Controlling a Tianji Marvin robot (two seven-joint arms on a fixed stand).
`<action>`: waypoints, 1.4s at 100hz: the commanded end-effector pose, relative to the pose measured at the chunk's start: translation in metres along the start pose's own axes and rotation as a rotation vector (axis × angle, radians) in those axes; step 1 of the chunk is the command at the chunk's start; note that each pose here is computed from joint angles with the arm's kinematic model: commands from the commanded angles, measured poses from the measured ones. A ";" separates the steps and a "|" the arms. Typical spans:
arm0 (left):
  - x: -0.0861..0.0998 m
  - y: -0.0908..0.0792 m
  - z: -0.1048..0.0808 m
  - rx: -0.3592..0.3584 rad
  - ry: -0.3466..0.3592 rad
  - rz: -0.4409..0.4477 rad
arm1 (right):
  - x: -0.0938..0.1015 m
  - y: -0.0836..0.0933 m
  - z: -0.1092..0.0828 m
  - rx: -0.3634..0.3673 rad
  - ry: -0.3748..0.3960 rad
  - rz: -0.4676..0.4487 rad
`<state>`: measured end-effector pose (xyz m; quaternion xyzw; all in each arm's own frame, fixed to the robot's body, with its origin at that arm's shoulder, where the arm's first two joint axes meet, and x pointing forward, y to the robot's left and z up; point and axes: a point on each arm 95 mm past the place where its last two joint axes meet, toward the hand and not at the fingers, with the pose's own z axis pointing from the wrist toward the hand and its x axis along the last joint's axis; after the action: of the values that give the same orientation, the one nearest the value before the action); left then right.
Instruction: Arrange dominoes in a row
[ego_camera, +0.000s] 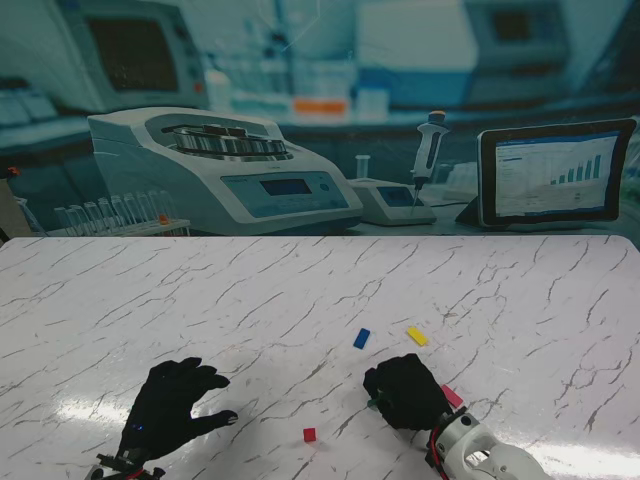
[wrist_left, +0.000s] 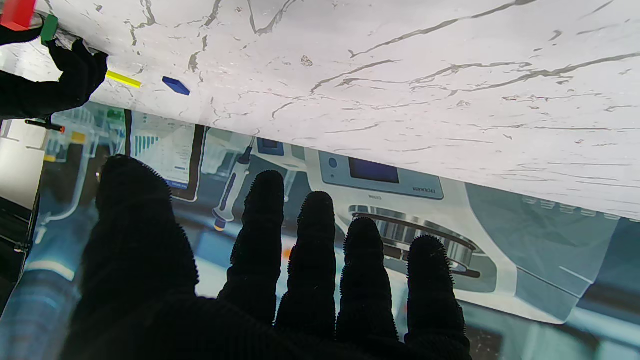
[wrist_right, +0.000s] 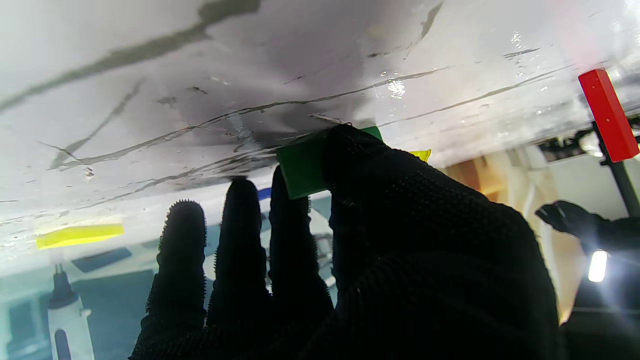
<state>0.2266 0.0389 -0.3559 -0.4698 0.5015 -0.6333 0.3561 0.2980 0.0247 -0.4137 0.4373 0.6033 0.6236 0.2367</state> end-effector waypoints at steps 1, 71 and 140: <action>0.003 0.003 -0.003 -0.014 0.011 -0.015 | 0.004 -0.006 -0.002 0.006 0.010 0.009; 0.002 0.003 -0.004 -0.014 0.010 -0.015 | 0.005 -0.004 0.000 0.039 0.027 0.037; 0.001 0.004 -0.004 -0.009 0.012 -0.015 | 0.002 -0.006 -0.002 0.098 -0.004 0.052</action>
<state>0.2259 0.0409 -0.3567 -0.4693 0.5002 -0.6328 0.3592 0.3013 0.0262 -0.4065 0.4540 0.6154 0.6096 0.2087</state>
